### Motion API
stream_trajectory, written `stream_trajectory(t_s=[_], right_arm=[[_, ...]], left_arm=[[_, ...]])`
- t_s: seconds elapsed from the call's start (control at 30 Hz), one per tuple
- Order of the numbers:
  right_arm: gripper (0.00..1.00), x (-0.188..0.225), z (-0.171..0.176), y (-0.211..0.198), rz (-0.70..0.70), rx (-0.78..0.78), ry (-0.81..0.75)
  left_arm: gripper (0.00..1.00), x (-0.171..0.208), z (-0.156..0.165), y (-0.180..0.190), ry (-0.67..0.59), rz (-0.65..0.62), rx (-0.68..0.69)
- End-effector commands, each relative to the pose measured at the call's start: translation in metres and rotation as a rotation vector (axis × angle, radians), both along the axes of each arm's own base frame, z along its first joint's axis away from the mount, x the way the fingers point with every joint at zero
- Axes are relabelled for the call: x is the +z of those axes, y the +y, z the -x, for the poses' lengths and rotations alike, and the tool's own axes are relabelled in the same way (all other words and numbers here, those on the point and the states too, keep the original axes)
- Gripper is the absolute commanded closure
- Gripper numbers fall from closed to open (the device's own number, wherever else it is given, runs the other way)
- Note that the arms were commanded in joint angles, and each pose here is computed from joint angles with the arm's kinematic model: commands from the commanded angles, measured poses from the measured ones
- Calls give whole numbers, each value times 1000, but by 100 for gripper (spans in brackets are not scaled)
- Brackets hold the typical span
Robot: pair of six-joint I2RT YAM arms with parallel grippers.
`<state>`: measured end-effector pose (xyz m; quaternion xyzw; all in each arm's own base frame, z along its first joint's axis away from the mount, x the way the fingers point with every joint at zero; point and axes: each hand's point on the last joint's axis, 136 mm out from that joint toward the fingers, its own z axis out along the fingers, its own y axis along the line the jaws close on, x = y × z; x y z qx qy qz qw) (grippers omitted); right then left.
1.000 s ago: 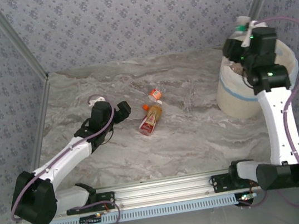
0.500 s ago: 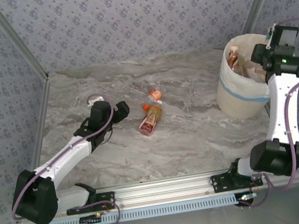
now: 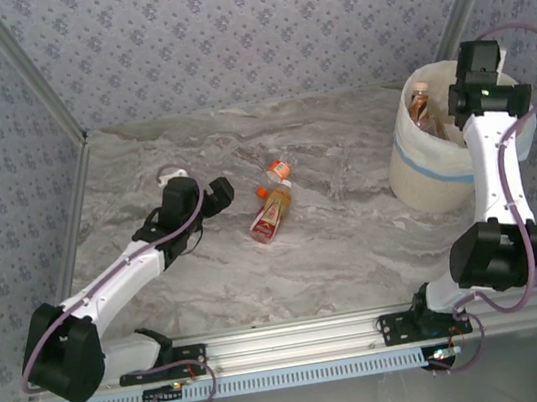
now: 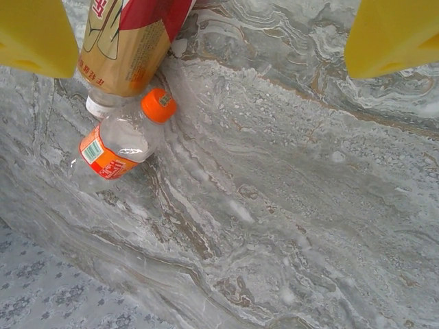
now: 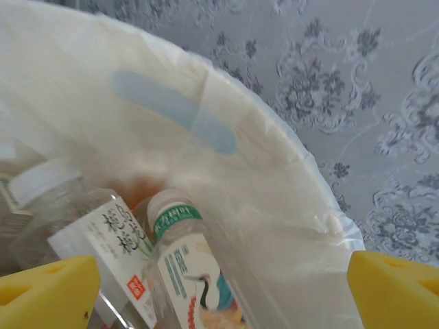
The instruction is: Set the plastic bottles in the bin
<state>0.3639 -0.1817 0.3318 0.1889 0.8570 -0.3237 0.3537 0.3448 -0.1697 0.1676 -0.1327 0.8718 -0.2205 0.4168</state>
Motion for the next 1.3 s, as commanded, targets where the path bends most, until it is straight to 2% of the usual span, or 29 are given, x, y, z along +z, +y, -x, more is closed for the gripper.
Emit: stream_trajectory(t_s=[0.0,0.23,0.43,0.53,0.7,0.87,1.1,1.27], right_arm=[[4,29,6,11,58,-2,-40],[0,40,-6,81,-56,197,-133],[0,39,-14,165,-379,438,-286],[0,36,-11,194,-492,499,-331],[0,34,-2,225,-672,568,-409],[0,32,5,235,-723,586,-420],[0,26,9,242,-724,594,-399],[0,22,9,244,-729,593,-387]], left_arm=[[1,11,-5,-7,0,16,-24],[1,2,-4,-18,47,36,-69],[0,-5,0,-35,69,39,-172],[1,-10,6,-48,83,-4,-261],[1,-26,21,-69,97,-193,-450],[1,-47,38,-96,96,-452,-599],[1,-83,43,-117,136,-678,-635],[1,-103,40,-114,150,-786,-594]])
